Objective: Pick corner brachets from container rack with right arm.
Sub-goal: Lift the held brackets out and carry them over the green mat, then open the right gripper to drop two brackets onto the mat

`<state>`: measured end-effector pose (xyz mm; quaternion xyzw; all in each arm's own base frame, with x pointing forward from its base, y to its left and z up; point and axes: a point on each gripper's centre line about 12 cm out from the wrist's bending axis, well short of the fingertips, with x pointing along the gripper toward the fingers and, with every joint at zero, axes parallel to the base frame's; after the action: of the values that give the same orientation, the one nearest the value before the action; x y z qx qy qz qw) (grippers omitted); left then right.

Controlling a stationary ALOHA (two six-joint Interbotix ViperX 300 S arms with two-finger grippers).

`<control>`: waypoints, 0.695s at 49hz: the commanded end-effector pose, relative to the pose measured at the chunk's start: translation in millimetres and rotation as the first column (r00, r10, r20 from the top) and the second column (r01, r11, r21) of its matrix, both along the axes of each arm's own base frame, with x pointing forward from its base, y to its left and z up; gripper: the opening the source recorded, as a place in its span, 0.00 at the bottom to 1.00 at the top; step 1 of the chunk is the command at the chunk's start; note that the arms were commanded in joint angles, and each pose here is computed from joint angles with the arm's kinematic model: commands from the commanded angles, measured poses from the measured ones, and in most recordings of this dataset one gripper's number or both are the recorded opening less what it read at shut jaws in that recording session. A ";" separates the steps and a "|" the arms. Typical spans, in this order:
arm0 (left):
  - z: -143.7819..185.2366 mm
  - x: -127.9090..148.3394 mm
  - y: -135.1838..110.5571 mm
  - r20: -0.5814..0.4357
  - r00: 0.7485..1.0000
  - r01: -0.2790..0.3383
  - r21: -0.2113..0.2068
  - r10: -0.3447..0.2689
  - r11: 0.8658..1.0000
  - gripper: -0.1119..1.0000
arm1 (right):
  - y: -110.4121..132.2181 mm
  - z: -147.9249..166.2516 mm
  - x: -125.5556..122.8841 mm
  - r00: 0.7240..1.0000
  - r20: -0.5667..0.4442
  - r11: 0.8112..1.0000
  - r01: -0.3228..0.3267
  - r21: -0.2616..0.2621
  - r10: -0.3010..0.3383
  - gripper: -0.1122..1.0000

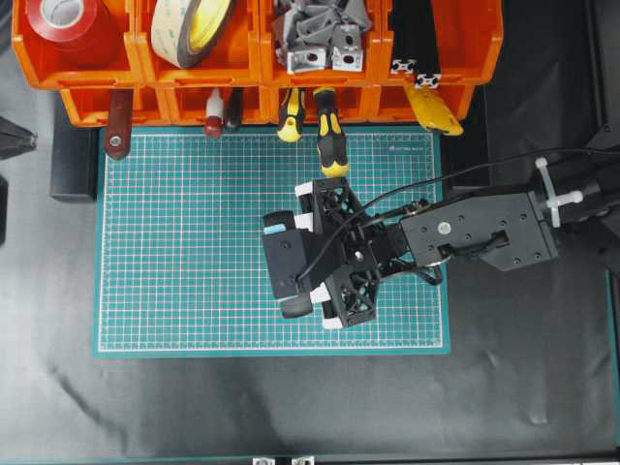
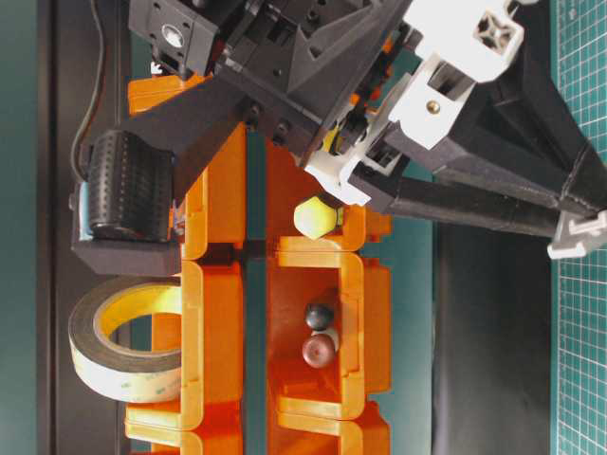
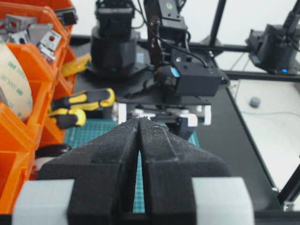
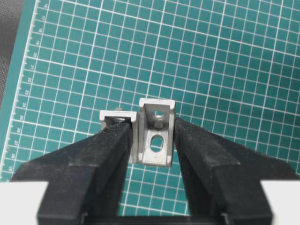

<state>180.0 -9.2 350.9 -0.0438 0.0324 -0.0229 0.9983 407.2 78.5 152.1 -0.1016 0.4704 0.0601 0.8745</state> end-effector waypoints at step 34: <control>-0.7 2.3 -0.6 -0.008 1.000 0.003 0.000 -0.003 1.000 0.10 | 15.3 62.8 -17.6 0.991 0.134 0.997 0.005 0.076 -0.015 0.83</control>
<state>180.1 -9.2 348.2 -0.0444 0.0363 -0.0229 0.9981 400.1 85.9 183.0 -0.0733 0.4398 0.0561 0.8933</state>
